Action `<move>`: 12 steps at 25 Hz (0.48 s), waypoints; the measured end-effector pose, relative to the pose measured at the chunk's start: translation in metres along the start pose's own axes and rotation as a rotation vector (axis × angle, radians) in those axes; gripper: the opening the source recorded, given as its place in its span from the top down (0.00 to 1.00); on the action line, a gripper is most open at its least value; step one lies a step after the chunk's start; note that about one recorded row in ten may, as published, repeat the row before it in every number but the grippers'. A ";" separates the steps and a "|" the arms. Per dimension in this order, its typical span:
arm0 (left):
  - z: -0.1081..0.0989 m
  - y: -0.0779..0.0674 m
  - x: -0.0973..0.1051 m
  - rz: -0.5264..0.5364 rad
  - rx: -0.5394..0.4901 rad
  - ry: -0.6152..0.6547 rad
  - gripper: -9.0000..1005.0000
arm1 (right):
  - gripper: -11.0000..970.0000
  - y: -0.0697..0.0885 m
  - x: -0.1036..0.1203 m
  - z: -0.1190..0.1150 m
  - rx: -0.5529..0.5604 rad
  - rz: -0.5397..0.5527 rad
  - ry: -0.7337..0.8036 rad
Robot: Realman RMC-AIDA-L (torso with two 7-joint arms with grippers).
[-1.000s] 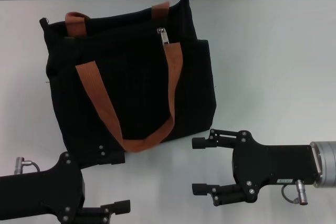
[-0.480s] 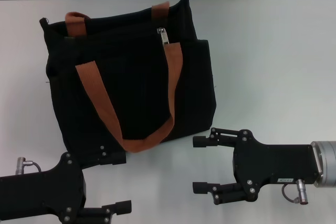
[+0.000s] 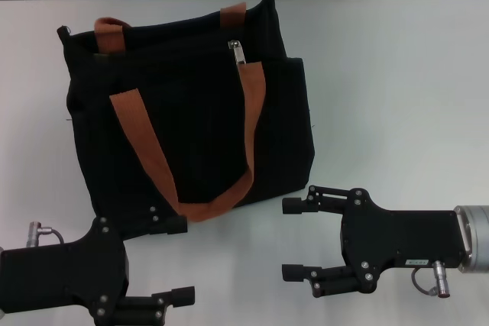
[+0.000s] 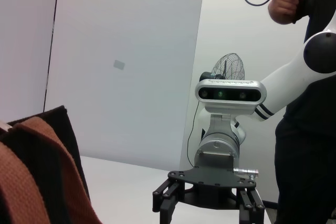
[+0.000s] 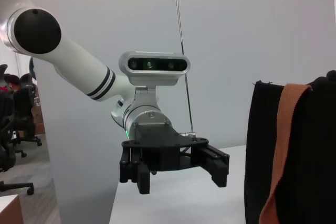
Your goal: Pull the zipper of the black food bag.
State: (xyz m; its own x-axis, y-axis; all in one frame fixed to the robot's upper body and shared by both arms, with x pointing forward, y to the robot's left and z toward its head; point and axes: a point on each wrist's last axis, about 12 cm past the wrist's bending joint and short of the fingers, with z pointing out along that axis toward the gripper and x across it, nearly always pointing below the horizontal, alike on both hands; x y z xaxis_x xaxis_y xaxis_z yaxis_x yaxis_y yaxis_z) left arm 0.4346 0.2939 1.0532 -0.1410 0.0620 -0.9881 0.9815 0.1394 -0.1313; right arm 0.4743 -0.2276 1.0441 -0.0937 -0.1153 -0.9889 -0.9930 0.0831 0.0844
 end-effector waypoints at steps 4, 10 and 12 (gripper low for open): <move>0.000 0.001 0.000 0.002 0.002 0.000 0.17 | 0.16 0.000 0.000 0.000 0.002 -0.001 0.002; 0.001 0.002 -0.001 0.002 0.004 0.000 0.17 | 0.16 -0.001 0.000 0.000 0.002 -0.004 0.003; 0.001 0.002 -0.001 0.003 0.004 0.000 0.17 | 0.16 -0.001 -0.001 0.000 0.002 -0.004 0.003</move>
State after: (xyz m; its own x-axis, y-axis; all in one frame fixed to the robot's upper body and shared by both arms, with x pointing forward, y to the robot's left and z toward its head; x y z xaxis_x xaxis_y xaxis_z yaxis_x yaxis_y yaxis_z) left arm 0.4369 0.2930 1.0542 -0.1380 0.0626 -0.9885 0.9825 0.1349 -0.1286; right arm 0.4756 -0.2275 1.0445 -0.0896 -0.1190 -0.9888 -0.9932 0.0844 0.0798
